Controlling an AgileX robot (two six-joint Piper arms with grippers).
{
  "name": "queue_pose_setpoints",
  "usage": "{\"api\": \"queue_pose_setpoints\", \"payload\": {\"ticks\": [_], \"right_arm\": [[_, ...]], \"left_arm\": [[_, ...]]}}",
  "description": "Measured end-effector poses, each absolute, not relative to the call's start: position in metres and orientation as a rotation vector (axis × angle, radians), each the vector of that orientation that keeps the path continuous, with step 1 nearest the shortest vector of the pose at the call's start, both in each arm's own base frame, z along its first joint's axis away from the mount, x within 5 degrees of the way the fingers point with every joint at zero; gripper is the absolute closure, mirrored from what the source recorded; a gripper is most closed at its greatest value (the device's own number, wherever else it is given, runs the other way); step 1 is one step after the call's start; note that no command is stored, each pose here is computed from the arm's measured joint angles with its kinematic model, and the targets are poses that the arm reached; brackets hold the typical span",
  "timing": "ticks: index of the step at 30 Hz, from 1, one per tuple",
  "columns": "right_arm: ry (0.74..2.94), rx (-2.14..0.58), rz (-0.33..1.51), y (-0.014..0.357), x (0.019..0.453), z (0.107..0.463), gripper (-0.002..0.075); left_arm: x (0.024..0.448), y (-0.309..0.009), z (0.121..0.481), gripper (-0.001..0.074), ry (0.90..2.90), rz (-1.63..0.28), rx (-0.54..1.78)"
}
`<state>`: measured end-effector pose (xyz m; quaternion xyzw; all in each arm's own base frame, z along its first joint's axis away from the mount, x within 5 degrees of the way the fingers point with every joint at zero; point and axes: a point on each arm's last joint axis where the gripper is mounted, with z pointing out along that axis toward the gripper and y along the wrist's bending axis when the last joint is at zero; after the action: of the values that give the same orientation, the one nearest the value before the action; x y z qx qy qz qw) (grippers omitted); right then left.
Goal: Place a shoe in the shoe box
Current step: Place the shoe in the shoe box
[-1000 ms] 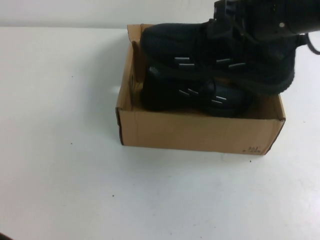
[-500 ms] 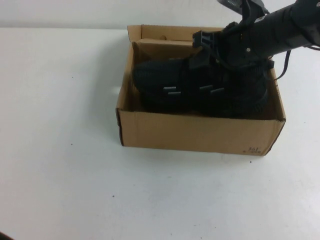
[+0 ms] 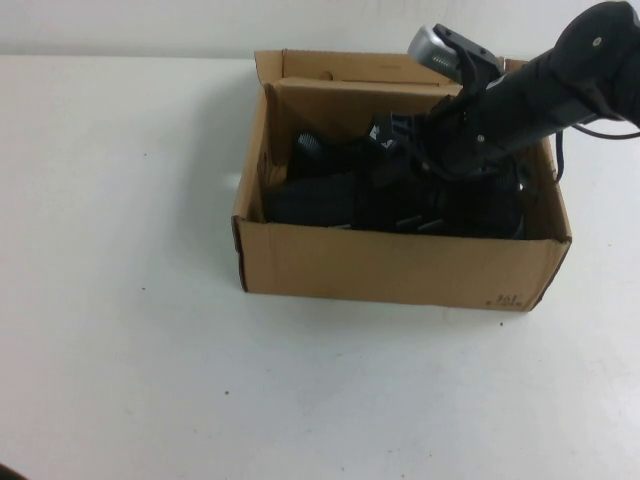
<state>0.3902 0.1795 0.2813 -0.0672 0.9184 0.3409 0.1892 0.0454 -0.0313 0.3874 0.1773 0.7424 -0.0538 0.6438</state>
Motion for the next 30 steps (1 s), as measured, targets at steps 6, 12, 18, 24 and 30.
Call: {"api": "queue_pose_setpoints", "payload": {"ticks": [6,12,18,24,30], "right_arm": [[2.606,-0.216,0.937,0.178,0.389,0.279,0.0621],[2.601,-0.276,0.910,0.178,0.388,0.279,0.0231],[2.522,-0.336,0.849,0.171,0.376,0.309,0.0151],[2.394,-0.412,0.721,0.156,0.352,0.358,0.0195],[2.220,-0.466,0.602,0.135,0.309,0.420,0.0281]], "left_arm": [[0.045,-0.031,0.387,0.0736,1.691,-0.124,0.402],[0.045,-0.031,0.387,0.0736,1.692,-0.127,0.398],[0.045,-0.031,0.387,0.0736,1.693,-0.129,0.397],[0.045,-0.032,0.387,0.0736,1.690,-0.141,0.411],[0.044,-0.034,0.388,0.0736,1.676,-0.167,0.439]]}}
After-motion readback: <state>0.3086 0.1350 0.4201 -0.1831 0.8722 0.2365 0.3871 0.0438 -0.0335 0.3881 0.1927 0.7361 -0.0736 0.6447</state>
